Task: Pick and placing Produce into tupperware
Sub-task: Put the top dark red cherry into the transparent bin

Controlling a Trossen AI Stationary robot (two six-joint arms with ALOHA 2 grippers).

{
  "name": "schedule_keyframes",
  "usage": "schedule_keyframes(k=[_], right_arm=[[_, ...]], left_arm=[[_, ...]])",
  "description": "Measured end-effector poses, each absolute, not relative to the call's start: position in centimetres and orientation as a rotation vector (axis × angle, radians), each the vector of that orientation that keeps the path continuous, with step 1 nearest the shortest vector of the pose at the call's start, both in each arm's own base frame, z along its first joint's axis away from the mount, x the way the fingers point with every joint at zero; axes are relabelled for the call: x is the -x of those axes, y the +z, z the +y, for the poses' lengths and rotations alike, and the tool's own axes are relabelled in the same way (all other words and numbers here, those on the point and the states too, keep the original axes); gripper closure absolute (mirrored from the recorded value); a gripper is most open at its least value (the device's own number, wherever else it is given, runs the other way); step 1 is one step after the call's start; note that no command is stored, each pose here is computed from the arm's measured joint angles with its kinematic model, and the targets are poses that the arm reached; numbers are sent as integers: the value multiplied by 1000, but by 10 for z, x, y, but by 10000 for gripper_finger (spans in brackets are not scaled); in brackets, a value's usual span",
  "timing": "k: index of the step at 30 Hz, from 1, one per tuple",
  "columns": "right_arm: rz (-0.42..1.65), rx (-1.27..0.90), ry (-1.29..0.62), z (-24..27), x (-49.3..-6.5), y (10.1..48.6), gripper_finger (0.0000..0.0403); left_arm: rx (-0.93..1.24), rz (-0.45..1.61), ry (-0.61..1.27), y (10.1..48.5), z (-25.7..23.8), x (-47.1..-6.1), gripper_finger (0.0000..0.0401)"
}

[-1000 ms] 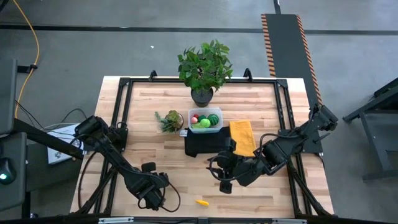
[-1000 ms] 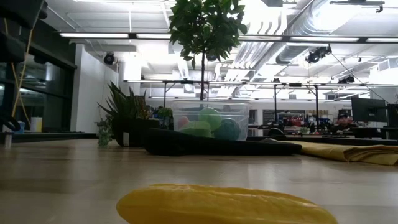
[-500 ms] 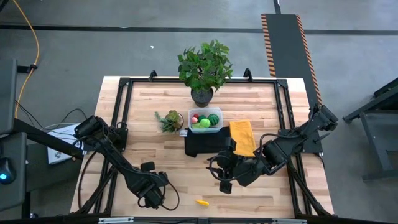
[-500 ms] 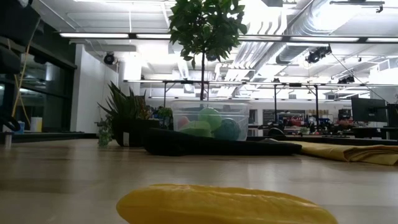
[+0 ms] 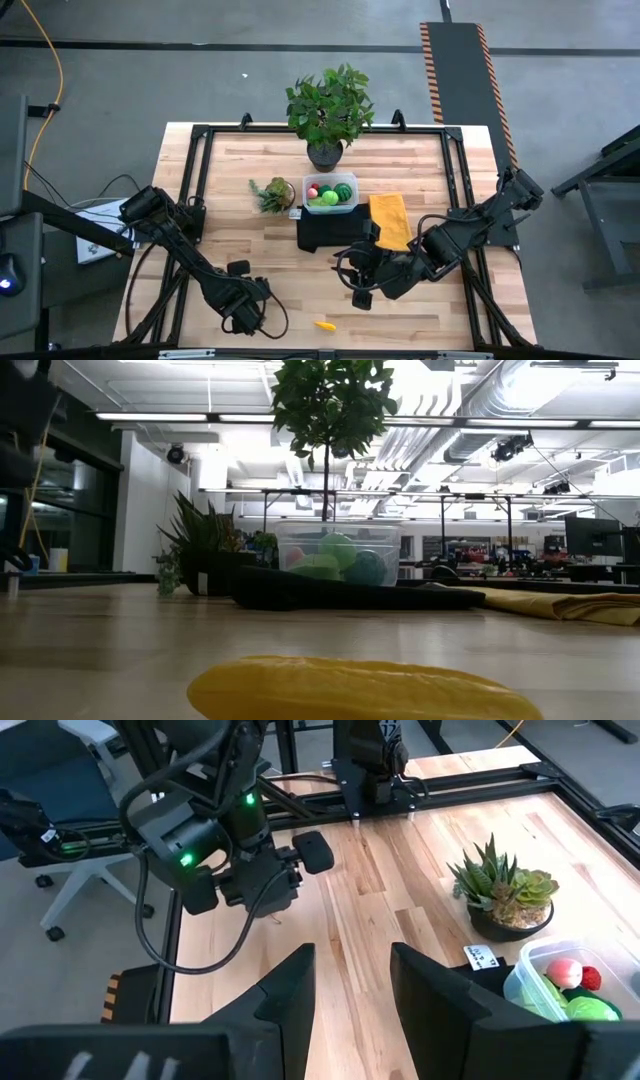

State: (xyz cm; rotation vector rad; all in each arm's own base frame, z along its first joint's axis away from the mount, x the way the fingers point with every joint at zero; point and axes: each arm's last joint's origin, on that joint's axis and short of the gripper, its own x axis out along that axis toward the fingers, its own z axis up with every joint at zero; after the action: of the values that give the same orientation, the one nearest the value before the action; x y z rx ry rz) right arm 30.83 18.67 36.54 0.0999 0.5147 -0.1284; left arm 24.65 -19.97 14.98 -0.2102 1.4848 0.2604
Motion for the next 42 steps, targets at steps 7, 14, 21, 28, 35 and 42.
schedule_keyframes(k=[7, 14, 21, 28, 35, 42], right_arm=[[515, -97, -128, 187, -308, 365, 279], [515, -93, -127, 187, -308, 365, 279], [516, -93, -127, 187, -308, 365, 279], [516, -92, -127, 187, -308, 365, 279], [516, -92, -127, 187, -308, 365, 279], [516, -92, -127, 187, -308, 365, 279]], left_arm=[[237, 1490, 262, 147, -200, -246, 268], [233, 1479, 266, 147, -200, -246, 268], [229, 1476, 255, 147, -200, -247, 268], [231, 1468, 243, 148, -201, -248, 268], [230, 1469, 244, 148, -201, -248, 268], [231, 1469, 245, 148, -201, -248, 268]])
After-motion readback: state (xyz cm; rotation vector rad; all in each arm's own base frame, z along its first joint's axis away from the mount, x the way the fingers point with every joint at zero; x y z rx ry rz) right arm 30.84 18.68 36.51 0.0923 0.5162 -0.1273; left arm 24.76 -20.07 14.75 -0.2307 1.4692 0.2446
